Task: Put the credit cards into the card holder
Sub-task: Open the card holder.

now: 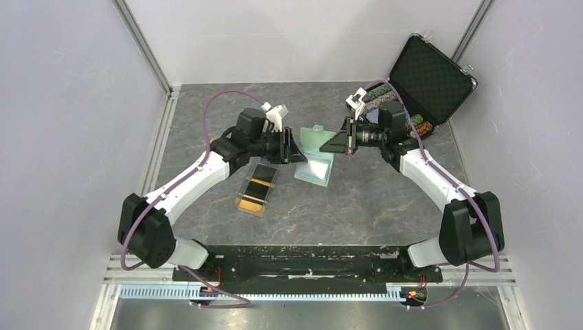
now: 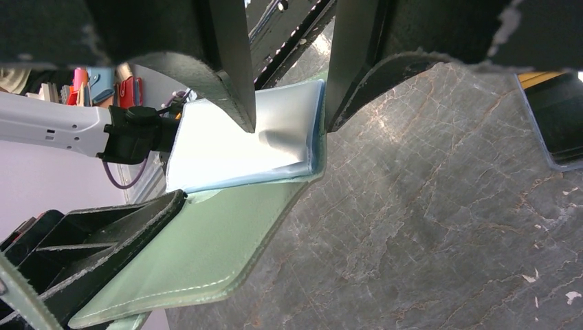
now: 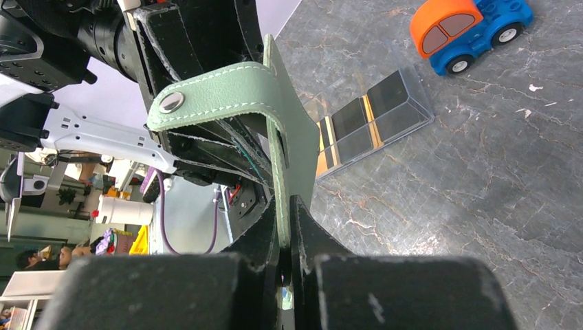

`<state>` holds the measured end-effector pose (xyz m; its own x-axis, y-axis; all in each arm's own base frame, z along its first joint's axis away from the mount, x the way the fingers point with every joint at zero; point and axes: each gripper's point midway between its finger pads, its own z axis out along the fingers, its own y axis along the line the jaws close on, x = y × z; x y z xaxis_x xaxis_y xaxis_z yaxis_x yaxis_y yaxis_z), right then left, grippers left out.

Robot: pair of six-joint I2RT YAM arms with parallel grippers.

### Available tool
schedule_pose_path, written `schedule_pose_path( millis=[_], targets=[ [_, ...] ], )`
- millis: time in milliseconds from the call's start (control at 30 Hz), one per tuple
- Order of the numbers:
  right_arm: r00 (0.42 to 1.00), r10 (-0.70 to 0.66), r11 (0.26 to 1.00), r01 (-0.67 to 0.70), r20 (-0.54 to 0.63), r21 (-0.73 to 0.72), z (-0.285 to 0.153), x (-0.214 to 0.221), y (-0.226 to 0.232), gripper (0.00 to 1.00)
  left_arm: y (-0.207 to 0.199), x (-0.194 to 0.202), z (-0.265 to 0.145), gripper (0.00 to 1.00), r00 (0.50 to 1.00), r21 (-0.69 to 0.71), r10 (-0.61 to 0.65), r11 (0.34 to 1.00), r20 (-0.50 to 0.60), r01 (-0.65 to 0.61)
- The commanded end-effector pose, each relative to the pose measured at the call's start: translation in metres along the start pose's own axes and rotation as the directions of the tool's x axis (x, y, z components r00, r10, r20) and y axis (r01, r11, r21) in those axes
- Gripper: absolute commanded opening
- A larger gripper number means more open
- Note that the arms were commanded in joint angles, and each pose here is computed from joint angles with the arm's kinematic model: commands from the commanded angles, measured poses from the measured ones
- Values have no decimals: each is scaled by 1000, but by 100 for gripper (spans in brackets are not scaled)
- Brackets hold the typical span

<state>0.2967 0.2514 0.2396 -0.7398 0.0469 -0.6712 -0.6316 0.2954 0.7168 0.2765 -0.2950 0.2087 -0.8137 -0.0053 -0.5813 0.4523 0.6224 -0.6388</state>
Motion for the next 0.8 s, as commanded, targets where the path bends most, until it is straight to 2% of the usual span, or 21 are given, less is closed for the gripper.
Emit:
schedule_pose_path(
  millis=[0, 433, 767],
  targets=[
    [1000, -28, 999, 28, -1, -30, 1, 1, 4, 0, -32, -26, -14, 48, 996, 85, 36, 995, 83, -43],
    [1000, -14, 999, 14, -12, -37, 1, 7, 3, 0, -37, -29, -25, 49, 994, 77, 68, 994, 88, -75],
    [1000, -13, 999, 12, -7, -48, 1, 6, 5, 0, -23, -23, -18, 52, 996, 15, 88, 996, 32, -89]
  ],
)
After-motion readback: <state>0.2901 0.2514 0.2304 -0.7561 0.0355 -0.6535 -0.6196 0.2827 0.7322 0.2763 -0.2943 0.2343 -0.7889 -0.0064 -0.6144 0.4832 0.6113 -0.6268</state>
